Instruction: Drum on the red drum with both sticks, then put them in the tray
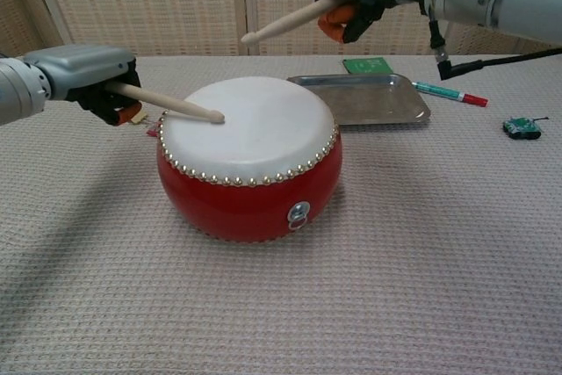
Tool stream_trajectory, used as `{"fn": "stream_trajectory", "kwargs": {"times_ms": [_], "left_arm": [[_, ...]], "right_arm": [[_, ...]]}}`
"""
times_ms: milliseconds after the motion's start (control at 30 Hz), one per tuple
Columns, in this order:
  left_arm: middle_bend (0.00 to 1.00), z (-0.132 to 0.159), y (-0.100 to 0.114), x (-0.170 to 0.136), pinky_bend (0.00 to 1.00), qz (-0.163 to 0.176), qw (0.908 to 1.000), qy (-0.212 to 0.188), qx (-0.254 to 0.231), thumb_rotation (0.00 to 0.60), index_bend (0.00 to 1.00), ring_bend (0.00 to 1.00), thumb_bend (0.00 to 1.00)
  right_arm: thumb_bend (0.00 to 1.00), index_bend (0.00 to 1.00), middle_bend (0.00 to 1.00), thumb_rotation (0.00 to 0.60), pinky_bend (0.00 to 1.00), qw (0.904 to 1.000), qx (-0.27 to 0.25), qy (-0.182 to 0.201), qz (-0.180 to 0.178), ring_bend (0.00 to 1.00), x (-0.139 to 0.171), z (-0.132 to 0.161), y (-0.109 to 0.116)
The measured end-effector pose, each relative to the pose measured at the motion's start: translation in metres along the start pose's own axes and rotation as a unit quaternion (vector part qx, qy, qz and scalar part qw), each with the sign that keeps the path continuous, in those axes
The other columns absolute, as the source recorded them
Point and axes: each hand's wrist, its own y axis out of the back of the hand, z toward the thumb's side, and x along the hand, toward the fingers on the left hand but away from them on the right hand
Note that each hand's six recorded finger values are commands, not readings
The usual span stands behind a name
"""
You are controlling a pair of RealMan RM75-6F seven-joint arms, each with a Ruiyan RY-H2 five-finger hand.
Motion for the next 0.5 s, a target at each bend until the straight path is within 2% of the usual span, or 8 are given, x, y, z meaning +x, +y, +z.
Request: {"fn": "stream_trajectory", "kwargs": {"times_ms": [100, 400, 500], "left_arm": [[1.00, -0.002, 0.009, -0.002, 1.00, 0.015, 0.9999, 0.003, -0.005, 0.600, 1.00, 1.00, 0.77], [1.00, -0.007, 0.058, -0.021, 1.00, 0.073, 0.9965, -0.007, -0.041, 0.600, 1.00, 1.00, 0.77], [1.00, -0.006, 0.053, -0.020, 1.00, 0.065, 0.9970, -0.008, -0.040, 0.600, 1.00, 1.00, 0.77]], "right_arm": [[0.92, 1.00, 1.00, 0.600, 1.00, 0.9999, 0.003, -0.002, 0.014, 1.00, -0.001, -0.001, -0.008], [0.92, 1.00, 1.00, 0.600, 1.00, 0.9936, 0.064, -0.009, 0.093, 1.00, -0.006, -0.005, -0.073], [0.92, 1.00, 1.00, 0.600, 1.00, 0.9943, 0.057, -0.007, 0.090, 1.00, -0.008, 0.001, -0.077]]}}
